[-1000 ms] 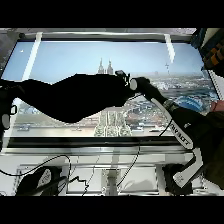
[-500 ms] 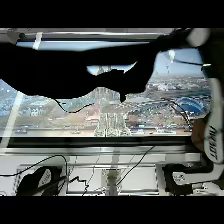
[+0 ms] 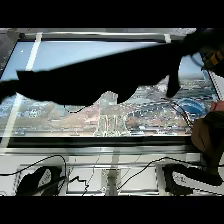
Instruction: Fold the clothes and pants, and hang the long-sleeved shirts on hangers.
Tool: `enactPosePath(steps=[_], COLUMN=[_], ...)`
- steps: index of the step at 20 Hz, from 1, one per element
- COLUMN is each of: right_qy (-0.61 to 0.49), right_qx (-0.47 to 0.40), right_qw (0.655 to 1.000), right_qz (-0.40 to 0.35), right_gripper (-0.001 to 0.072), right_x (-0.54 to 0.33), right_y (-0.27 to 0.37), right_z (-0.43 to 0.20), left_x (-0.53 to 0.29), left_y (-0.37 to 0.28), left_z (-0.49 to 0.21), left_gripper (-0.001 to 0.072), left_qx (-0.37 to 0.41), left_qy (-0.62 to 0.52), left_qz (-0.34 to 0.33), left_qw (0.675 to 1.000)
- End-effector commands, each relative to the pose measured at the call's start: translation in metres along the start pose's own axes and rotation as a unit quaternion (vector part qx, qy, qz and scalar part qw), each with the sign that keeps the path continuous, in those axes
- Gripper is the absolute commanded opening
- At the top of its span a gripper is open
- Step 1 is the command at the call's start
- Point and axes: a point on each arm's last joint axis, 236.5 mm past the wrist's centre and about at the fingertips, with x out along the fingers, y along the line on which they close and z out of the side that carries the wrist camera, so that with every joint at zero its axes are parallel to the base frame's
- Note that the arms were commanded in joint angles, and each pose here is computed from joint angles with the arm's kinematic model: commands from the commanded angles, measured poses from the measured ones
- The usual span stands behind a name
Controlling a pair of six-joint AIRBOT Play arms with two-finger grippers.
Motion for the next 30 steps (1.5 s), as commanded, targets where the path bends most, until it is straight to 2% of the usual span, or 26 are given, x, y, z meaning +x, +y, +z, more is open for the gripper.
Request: enactPosePath(steps=[1, 3, 4, 7, 9, 12, 14, 16, 17, 18, 19, 21, 22, 23, 24, 25, 26, 28, 30], right_qy=[0.203, 0.26, 0.277, 0.294, 0.219, 0.049, -0.063, -0.126, -0.132, -0.131, -0.125, -0.076, -0.03, 0.024, 0.09, 0.148, 0.19, 0.259, 0.288], right_qx=[0.002, 0.03, 0.035, 0.029, 0.026, 0.041, 0.06, 0.058, 0.06, 0.06, 0.062, 0.086, 0.11, 0.129, 0.146, 0.167, 0.178, 0.185, 0.216], right_qw=[0.977, 0.96, 0.953, 0.949, 0.973, 0.998, 0.995, 0.988, 0.987, 0.987, 0.988, 0.991, 0.991, 0.989, 0.983, 0.973, 0.965, 0.946, 0.925], right_qz=[0.072, 0.103, 0.119, 0.113, 0.075, 0.0, -0.056, -0.072, -0.072, -0.071, -0.07, -0.068, -0.067, -0.067, -0.064, -0.055, -0.03, 0.057, 0.12], right_gripper=[0.0009, 0.0009, 0.0009, 0.0009, 0.0009, 0.0009, 0.0009, 0.0011, 0.0102, 0.0378, 0.0468, 0.0453, 0.0412, 0.0319, 0.0264, 0.0264, 0.0262, 0.0213, 0.0199], right_x=[0.04, 0.074, 0.089, 0.132, 0.161, 0.183, 0.183, 0.183, 0.186, 0.189, 0.191, 0.193, 0.193, 0.191, 0.186, 0.179, 0.173, 0.159, 0.15], right_y=[0.036, 0.061, 0.073, 0.08, 0.065, 0.026, -0.005, -0.016, -0.017, -0.018, -0.017, -0.023, -0.028, -0.032, -0.035, -0.037, -0.031, -0.002, 0.028], right_z=[-0.108, -0.157, -0.178, -0.225, -0.201, -0.118, -0.061, -0.024, -0.018, -0.017, -0.02, -0.045, -0.07, -0.098, -0.133, -0.164, -0.187, -0.225, -0.252], left_x=[0.003, 0.013, 0.021, 0.053, 0.07, 0.085, 0.087, 0.087, 0.087, 0.087, 0.087, 0.087, 0.087, 0.087, 0.087, 0.088, 0.088, 0.09, 0.091], left_y=[0.03, 0.062, 0.067, 0.052, 0.036, 0.021, 0.012, 0.006, 0.003, 0.0, -0.001, -0.002, -0.002, -0.002, -0.002, -0.002, -0.002, -0.002, -0.003], left_z=[-0.089, -0.114, -0.126, -0.157, -0.159, -0.143, -0.137, -0.138, -0.138, -0.138, -0.138, -0.138, -0.138, -0.137, -0.137, -0.137, -0.135, -0.132, -0.13], left_gripper=[0.0022, 0.0022, 0.0022, 0.0022, 0.0022, 0.0022, 0.0022, 0.0022, 0.0022, 0.0022, 0.0022, 0.0023, 0.0022, 0.0023, 0.0022, 0.0022, 0.0022, 0.0023, 0.0022], left_qx=[0.127, 0.168, 0.177, 0.161, 0.138, 0.113, 0.096, 0.081, 0.074, 0.068, 0.065, 0.062, 0.062, 0.062, 0.062, 0.062, 0.062, 0.062, 0.062], left_qy=[0.196, 0.248, 0.266, 0.288, 0.276, 0.231, 0.217, 0.216, 0.216, 0.215, 0.215, 0.215, 0.215, 0.215, 0.215, 0.213, 0.209, 0.202, 0.199], left_qz=[0.038, 0.091, 0.097, 0.06, 0.033, 0.011, -0.002, -0.013, -0.017, -0.022, -0.024, -0.026, -0.026, -0.026, -0.026, -0.026, -0.026, -0.025, -0.025], left_qw=[0.972, 0.95, 0.943, 0.942, 0.951, 0.966, 0.971, 0.973, 0.973, 0.974, 0.974, 0.974, 0.974, 0.974, 0.974, 0.975, 0.976, 0.977, 0.978])
